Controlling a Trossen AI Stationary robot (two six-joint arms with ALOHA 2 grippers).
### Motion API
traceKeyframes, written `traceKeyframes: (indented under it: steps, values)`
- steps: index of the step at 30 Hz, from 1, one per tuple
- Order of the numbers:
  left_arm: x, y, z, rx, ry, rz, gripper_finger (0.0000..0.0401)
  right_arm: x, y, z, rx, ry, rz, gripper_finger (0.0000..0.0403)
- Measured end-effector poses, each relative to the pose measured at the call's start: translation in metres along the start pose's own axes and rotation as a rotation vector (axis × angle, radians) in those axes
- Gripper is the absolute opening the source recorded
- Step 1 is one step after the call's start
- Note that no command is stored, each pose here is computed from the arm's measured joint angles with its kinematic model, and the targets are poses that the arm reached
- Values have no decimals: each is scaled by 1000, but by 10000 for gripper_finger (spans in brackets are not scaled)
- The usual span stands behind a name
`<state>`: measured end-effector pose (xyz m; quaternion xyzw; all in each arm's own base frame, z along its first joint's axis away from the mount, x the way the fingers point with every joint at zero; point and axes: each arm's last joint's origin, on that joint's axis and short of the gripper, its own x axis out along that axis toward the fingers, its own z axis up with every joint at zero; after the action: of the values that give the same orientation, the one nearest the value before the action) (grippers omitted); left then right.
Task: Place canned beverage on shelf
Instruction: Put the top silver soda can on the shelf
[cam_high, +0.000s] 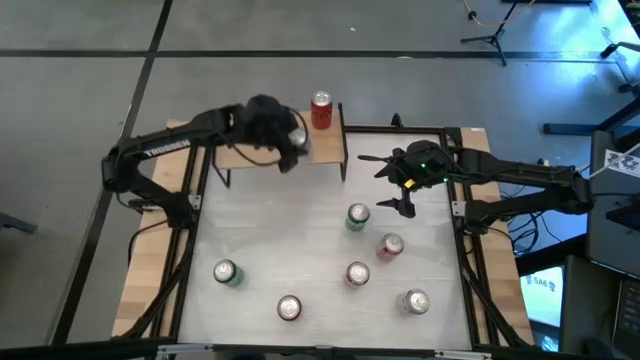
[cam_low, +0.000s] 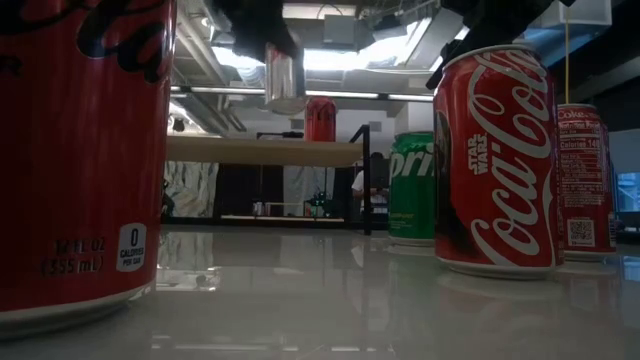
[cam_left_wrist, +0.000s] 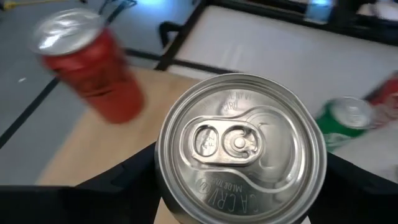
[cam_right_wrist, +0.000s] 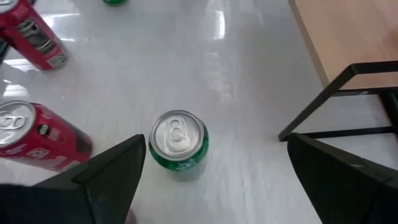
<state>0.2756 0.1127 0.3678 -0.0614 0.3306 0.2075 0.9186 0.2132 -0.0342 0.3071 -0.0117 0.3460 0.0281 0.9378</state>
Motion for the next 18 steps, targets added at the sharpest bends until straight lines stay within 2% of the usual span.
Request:
traceKeyframes:
  steps: [7, 11, 18]
  values:
    - [11, 51, -2, -15, 18, 75, 283, 0, 0, 2, -5, -24, -4, 386]
    - [17, 75, -2, -55, -8, 81, 284, 0, -1, 3, -6, -33, -5, 386]
    - [40, 107, -6, -82, -17, 86, 284, 0, -1, 4, -7, -36, -6, 386]
